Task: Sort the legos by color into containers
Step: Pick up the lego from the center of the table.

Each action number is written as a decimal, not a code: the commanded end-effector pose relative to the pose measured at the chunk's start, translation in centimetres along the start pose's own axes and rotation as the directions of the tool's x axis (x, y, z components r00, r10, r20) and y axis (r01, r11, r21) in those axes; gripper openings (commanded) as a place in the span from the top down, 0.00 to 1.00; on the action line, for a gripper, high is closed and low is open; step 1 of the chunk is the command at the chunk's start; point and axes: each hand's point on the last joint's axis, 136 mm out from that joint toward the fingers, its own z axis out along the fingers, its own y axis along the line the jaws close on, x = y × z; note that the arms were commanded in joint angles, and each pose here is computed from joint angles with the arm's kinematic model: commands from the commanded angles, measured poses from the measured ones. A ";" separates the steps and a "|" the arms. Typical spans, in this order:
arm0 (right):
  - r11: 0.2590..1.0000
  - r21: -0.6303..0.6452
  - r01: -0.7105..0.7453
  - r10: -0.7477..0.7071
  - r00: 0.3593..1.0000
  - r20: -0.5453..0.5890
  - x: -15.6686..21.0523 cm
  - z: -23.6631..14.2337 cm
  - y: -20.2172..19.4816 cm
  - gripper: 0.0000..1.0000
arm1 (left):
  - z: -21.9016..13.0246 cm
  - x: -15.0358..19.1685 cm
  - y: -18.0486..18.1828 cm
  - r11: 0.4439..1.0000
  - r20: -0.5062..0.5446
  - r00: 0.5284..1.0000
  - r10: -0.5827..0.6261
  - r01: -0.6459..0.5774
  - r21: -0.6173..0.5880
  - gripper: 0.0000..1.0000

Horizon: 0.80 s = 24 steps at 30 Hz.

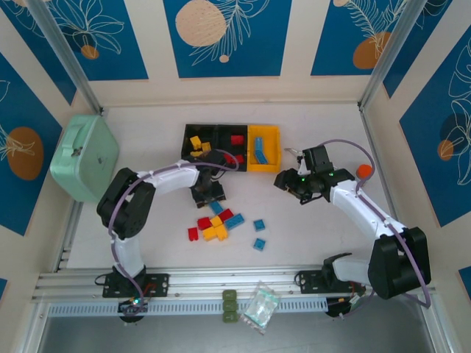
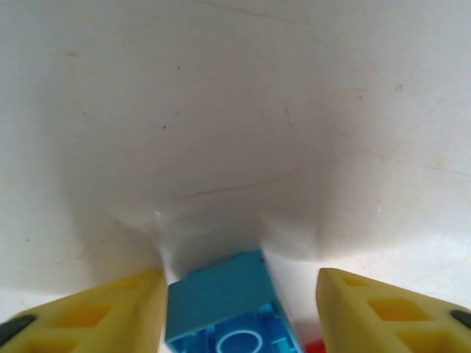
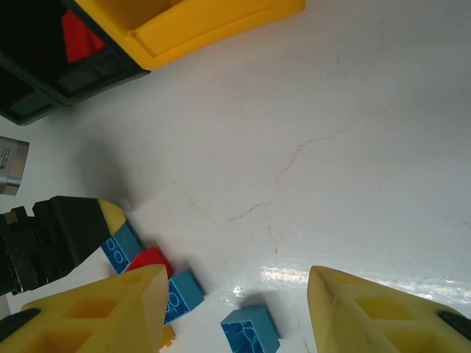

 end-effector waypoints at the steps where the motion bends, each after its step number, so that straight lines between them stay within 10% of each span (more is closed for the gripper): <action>1: 1.000 -0.023 -0.021 0.021 1.000 0.004 0.2 -0.4 0.0 0.47 | -0.1 -0.3 -1.0 1.000 0.003 1.000 0.004 -0.004 0.012 0.53; 9: 0.999 -0.018 -0.038 0.038 0.999 -0.010 0.5 -0.2 -0.1 0.47 | -0.3 -1.7 -2.1 0.999 0.027 1.000 0.007 -0.008 0.042 0.73; 24: 1.000 -0.024 -0.018 0.018 1.000 -0.001 0.3 -1.0 0.7 0.47 | -6.7 -6.9 -5.4 0.989 0.170 0.984 0.061 -0.083 0.125 0.74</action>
